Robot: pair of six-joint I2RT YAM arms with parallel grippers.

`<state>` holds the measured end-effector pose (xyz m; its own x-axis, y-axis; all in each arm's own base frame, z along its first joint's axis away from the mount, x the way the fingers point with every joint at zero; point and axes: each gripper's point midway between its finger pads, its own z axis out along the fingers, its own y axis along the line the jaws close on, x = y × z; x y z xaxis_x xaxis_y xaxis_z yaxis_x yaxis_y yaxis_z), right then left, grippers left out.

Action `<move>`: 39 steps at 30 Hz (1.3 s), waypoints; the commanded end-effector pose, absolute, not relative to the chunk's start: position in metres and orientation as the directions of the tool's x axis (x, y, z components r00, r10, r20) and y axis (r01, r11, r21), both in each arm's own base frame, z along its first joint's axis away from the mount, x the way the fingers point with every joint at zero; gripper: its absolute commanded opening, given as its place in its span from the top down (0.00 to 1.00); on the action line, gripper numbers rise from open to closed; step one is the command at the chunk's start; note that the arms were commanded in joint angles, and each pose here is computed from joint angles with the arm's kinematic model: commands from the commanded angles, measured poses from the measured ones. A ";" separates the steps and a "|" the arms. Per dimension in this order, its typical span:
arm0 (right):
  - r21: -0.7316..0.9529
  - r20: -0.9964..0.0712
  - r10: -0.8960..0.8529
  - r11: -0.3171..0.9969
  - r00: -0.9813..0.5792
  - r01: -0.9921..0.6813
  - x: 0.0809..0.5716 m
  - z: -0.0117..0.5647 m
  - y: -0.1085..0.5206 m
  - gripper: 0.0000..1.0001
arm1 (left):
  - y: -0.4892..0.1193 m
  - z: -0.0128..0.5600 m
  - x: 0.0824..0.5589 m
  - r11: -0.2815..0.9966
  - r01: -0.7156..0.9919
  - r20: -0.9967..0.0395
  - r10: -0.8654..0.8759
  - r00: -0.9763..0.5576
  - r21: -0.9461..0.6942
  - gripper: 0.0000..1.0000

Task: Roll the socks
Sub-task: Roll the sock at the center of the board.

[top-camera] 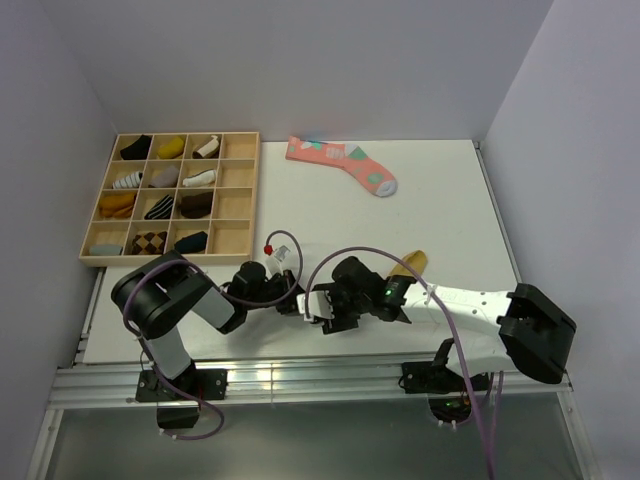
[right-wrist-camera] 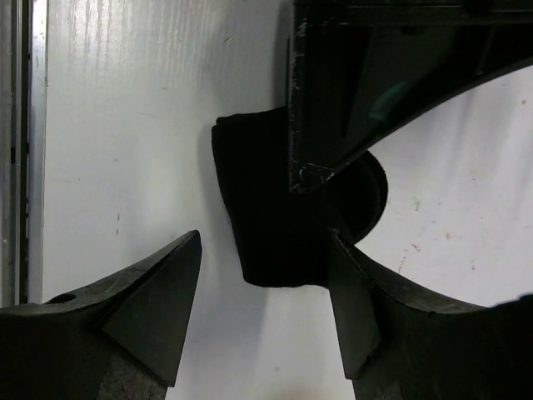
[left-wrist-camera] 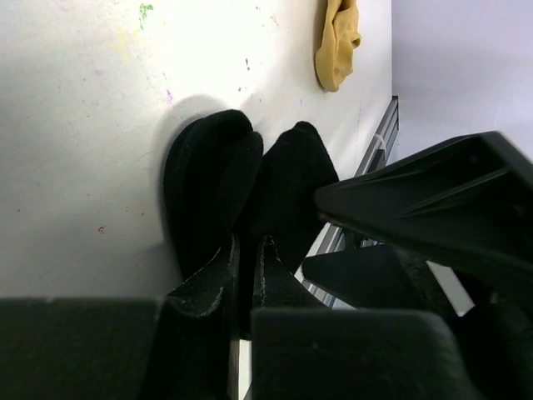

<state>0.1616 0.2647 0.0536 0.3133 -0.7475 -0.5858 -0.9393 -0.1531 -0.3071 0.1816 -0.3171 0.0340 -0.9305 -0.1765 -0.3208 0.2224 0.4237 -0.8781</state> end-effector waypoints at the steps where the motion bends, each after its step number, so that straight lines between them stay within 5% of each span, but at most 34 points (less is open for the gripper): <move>1: -0.348 -0.567 -0.751 -0.156 0.340 -0.925 0.168 0.049 0.270 0.32 | -0.293 -0.011 0.159 0.561 0.116 -0.216 -0.114 -0.970 -0.820 1.00; 15: -0.303 -0.495 -0.807 -0.188 0.323 -0.934 0.172 0.029 0.270 0.38 | -0.291 -0.009 0.160 0.539 0.075 -0.148 -0.093 -0.985 -0.839 1.00; 23: -0.182 -0.482 -0.839 -0.187 0.253 -0.965 0.165 0.025 0.272 0.71 | -0.291 -0.005 0.168 0.539 0.084 -0.167 -0.107 -0.980 -0.838 0.99; 29: -0.042 -0.474 -0.865 -0.166 0.166 -0.985 0.161 0.027 0.268 0.81 | -0.282 0.013 0.186 0.560 0.128 -0.290 -0.209 -0.934 -0.819 0.69; 39: 0.117 -0.409 -0.912 -0.067 0.014 -0.991 0.172 0.019 0.256 0.82 | -0.262 0.057 0.201 0.586 0.203 -0.458 -0.327 -0.827 -0.784 0.52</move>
